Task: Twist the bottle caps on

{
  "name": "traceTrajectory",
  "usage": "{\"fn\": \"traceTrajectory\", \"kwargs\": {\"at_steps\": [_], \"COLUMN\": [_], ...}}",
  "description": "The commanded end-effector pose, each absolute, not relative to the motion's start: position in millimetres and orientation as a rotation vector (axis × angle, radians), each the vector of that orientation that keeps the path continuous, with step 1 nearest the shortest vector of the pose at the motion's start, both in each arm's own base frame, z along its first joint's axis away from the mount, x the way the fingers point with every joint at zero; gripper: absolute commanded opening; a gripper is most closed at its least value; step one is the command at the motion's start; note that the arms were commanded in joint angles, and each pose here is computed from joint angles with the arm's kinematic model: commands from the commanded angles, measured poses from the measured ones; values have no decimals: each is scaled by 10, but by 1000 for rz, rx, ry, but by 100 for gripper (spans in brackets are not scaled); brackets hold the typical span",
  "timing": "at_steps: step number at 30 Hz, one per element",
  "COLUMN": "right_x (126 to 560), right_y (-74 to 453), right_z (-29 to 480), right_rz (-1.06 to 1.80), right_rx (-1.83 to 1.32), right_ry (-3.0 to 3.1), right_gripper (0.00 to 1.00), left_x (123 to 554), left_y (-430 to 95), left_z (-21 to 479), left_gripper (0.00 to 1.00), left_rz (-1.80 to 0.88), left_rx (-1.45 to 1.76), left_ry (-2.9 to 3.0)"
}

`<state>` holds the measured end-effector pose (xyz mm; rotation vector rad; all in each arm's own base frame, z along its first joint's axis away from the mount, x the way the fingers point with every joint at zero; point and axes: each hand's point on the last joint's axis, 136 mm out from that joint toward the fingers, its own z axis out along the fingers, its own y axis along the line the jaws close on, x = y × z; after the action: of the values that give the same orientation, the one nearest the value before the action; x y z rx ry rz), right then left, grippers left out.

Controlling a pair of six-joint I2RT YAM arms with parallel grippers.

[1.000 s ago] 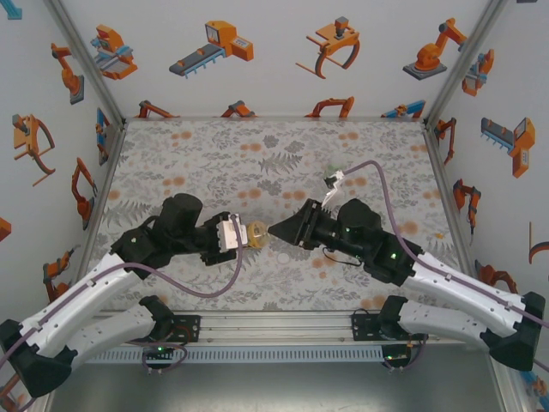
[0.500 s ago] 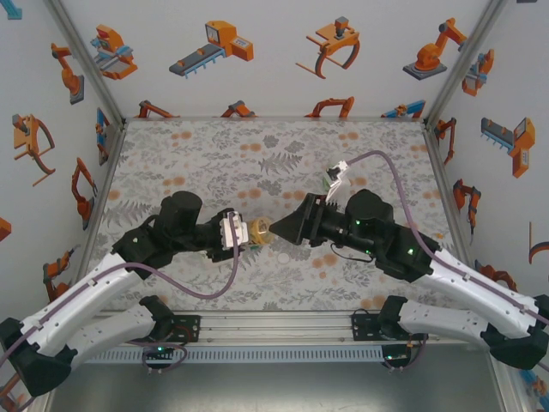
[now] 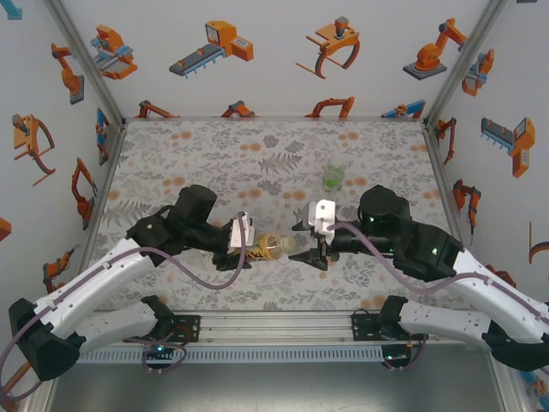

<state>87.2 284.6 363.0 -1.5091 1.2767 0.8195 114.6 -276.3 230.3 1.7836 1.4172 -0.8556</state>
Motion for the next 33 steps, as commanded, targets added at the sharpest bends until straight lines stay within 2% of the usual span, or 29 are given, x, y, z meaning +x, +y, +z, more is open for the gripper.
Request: {"fn": "traceTrajectory", "kwargs": {"at_steps": [1,9,12,19,24,28,33], "right_x": [696,703,717,679,811,1102,1513], "right_y": [2813,2837,2849,2910,2986,2989,2962], "right_z": [3531,3501,3515,3565,3649,3689,3567], "right_rz": [732,732,746,907,1050,1148,1354], "right_rx": [-1720,-1716,-1689,-1583,-1354,-1022,-438], "right_ry": [1055,1042,1056,1150,1298,1501,1773], "right_gripper": [54,41,32,21,10,0,0], "left_x": [929,894,897,945,1111,1282,1456], "left_y": [-2780,-2781,-2783,-2775,-2767,-2741,-2696], "left_z": [2416,2426,2427,2426,2371,2342,2331], "left_gripper": [0,0,0,0,0,0,0], "left_rz": [-1002,-1028,-1028,-985,-878,-760,-637], "left_rx": [1846,1852,1852,1842,1799,1750,1694], "left_ry": [1357,1346,1346,1358,1420,1466,1497]}}
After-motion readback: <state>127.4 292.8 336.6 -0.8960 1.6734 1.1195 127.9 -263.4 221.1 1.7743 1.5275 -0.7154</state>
